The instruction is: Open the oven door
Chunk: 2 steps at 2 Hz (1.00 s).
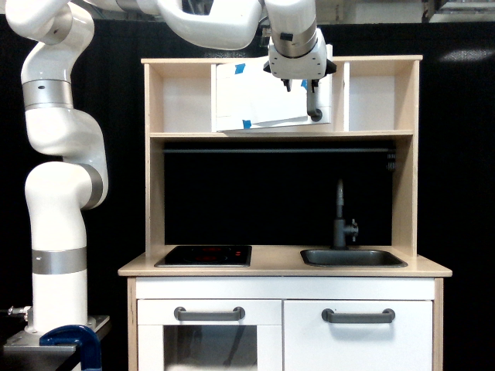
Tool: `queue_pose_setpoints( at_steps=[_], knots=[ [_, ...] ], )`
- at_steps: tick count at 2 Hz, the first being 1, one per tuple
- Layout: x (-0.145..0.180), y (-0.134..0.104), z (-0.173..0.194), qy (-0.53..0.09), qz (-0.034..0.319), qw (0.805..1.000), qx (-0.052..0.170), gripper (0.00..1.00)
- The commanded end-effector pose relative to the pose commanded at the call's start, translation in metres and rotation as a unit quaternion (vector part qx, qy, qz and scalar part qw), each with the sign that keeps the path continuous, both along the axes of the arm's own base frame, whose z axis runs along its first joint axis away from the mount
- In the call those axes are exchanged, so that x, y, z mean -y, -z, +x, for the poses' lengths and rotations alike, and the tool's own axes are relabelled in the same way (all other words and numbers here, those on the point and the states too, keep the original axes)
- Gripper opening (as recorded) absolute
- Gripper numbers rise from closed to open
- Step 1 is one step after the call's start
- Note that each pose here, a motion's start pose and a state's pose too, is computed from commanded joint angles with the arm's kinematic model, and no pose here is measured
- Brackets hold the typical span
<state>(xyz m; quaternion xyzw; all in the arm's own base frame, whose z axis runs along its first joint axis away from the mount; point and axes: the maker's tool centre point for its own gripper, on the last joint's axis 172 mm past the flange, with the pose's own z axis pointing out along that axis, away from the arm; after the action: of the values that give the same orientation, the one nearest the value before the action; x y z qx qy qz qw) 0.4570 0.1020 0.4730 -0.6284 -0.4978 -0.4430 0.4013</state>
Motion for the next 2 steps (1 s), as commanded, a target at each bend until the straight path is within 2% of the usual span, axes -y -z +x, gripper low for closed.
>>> queue_pose_setpoints(
  at_steps=[1, 2],
  knots=[
    [0.044, 0.015, -0.05, 0.0, 0.0, 1.0, 0.0, 1.0],
    [0.077, 0.03, -0.084, 0.0, 0.0, 1.0, 0.0, 1.0]
  ],
)
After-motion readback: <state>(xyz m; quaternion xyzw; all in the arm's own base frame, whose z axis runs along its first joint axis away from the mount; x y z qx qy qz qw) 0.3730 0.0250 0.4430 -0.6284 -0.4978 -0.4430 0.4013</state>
